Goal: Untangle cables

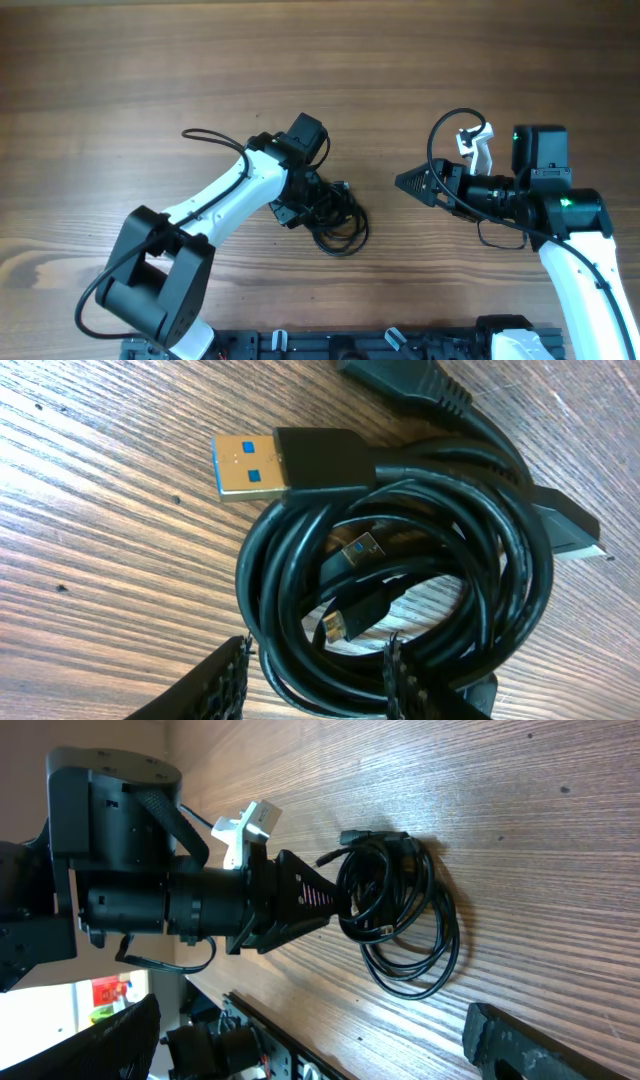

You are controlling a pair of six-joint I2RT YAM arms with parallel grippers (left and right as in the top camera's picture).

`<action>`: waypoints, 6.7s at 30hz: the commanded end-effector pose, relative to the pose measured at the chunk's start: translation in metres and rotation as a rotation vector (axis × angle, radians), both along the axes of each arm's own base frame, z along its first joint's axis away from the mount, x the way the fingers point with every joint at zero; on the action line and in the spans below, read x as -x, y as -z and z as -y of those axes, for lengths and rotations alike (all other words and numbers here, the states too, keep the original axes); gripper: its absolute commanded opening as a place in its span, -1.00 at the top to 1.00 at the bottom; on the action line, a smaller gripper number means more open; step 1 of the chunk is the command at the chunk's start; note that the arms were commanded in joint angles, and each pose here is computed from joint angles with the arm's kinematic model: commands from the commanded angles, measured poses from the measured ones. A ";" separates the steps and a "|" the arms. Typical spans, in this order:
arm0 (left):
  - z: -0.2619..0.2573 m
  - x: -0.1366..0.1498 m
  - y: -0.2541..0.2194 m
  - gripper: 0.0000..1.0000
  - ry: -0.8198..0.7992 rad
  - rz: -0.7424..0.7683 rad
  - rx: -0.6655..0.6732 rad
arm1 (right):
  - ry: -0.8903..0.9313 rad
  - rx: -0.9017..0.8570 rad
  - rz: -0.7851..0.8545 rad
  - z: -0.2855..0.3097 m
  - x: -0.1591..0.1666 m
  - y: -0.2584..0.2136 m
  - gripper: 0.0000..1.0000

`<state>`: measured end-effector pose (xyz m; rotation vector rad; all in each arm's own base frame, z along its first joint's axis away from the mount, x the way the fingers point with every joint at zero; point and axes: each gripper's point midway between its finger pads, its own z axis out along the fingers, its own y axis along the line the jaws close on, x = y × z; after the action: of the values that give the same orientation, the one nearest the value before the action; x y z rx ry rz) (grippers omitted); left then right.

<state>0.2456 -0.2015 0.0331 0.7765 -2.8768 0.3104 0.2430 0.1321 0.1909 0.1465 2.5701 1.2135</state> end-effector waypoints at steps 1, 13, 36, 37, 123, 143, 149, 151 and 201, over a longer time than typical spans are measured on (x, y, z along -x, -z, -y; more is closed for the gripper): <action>-0.006 0.002 0.017 0.08 -0.018 -0.033 -0.045 | -0.005 0.015 0.020 0.002 -0.003 -0.002 -0.99; -0.009 0.001 0.019 0.28 -0.019 -0.039 -0.048 | -0.003 0.019 0.031 0.002 -0.005 -0.002 -0.99; 0.002 -0.019 -0.015 0.92 0.079 0.054 0.107 | 0.010 0.042 0.024 0.005 -0.006 0.001 -1.00; 0.004 -0.022 -0.024 0.92 0.081 0.081 0.121 | 0.010 0.042 0.024 0.005 -0.006 0.001 -1.00; 0.052 -0.043 -0.198 0.92 -0.143 -0.007 0.968 | -0.025 0.107 0.079 -0.027 -0.048 0.027 0.91; -0.045 -0.083 -0.122 0.88 -0.361 0.203 0.480 | 0.224 0.331 0.227 0.024 -0.056 -0.001 0.91; -0.041 -0.080 -0.131 0.34 -0.354 0.175 0.554 | 0.191 0.165 0.385 0.004 -0.052 -0.053 0.91; -0.032 -0.078 -0.139 0.04 -0.275 0.192 0.616 | 0.226 0.077 0.417 -0.001 -0.055 -0.075 0.91; 0.000 -0.085 -0.161 -0.60 -0.079 0.327 0.720 | 0.247 -0.803 0.090 -0.053 -0.077 -0.201 0.91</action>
<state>0.3272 -0.1991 0.1806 0.7253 -2.6564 1.4531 0.3257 0.1828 0.3836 0.5655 1.7768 1.9683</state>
